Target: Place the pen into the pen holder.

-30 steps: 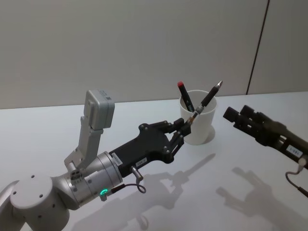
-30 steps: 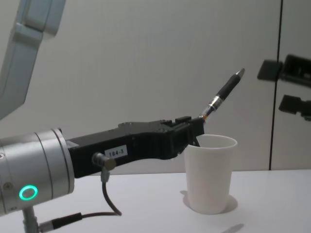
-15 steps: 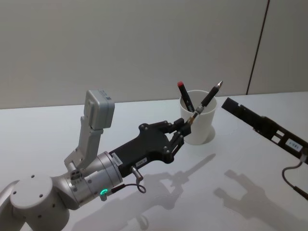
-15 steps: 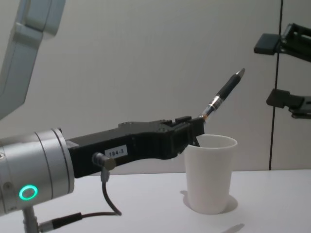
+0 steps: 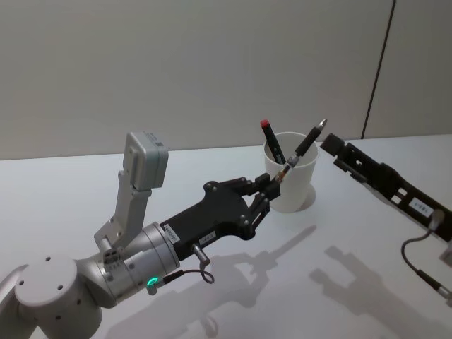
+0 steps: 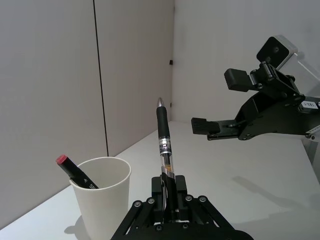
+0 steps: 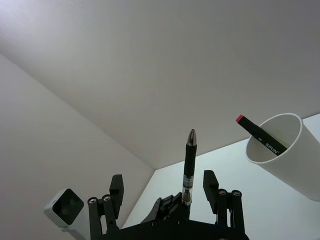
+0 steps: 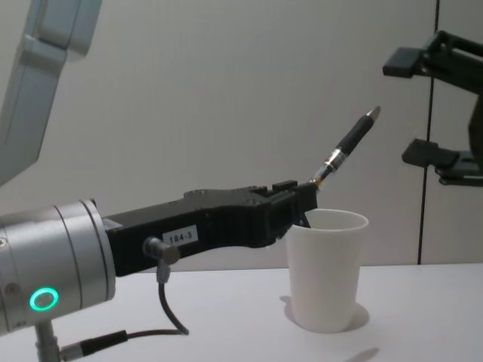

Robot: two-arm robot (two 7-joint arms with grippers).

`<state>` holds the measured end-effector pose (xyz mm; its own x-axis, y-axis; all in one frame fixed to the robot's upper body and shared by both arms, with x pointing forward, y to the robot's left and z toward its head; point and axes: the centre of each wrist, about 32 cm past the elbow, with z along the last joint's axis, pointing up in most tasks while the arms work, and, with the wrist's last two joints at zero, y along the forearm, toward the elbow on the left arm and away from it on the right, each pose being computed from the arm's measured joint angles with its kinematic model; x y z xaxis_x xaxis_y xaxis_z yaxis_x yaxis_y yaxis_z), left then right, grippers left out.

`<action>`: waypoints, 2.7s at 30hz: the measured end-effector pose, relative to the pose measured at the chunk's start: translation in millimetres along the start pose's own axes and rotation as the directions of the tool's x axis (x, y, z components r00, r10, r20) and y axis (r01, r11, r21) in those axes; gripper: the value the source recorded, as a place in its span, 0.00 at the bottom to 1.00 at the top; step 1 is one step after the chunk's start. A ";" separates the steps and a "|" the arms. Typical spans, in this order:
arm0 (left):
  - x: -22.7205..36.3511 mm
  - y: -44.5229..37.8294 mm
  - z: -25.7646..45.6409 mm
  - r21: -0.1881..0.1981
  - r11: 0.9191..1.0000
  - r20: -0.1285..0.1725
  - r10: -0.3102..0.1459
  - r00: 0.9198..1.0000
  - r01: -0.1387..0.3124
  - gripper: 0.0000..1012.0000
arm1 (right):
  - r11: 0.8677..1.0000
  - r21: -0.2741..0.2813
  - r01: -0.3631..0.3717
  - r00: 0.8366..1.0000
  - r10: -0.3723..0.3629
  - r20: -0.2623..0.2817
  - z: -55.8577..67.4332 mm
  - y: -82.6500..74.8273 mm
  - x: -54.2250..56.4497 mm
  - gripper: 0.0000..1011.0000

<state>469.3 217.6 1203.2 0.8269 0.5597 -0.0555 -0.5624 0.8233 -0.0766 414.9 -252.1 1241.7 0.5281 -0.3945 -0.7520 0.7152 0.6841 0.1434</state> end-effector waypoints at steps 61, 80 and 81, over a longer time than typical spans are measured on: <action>0.0 0.0 0.0 0.000 1.000 0.000 0.000 1.000 0.000 0.15 | 0.998 0.037 0.053 0.998 -0.054 0.045 -22.9 47.7 18.3 0.94; 0.0 0.0 0.0 0.000 1.000 0.000 0.000 1.000 0.000 0.15 | 0.998 0.033 0.054 0.997 -0.056 0.048 -24.9 52.2 19.6 0.35; 0.0 0.0 0.0 0.000 1.000 0.000 0.000 1.000 0.000 0.15 | 0.998 0.033 0.054 0.997 -0.056 0.048 -24.9 52.3 19.6 0.31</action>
<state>469.3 217.7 1203.2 0.8268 0.5598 -0.0554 -0.5625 0.8232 -0.0766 451.3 -208.8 1218.5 0.5086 -0.4613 -0.7270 0.7578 0.6406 0.1236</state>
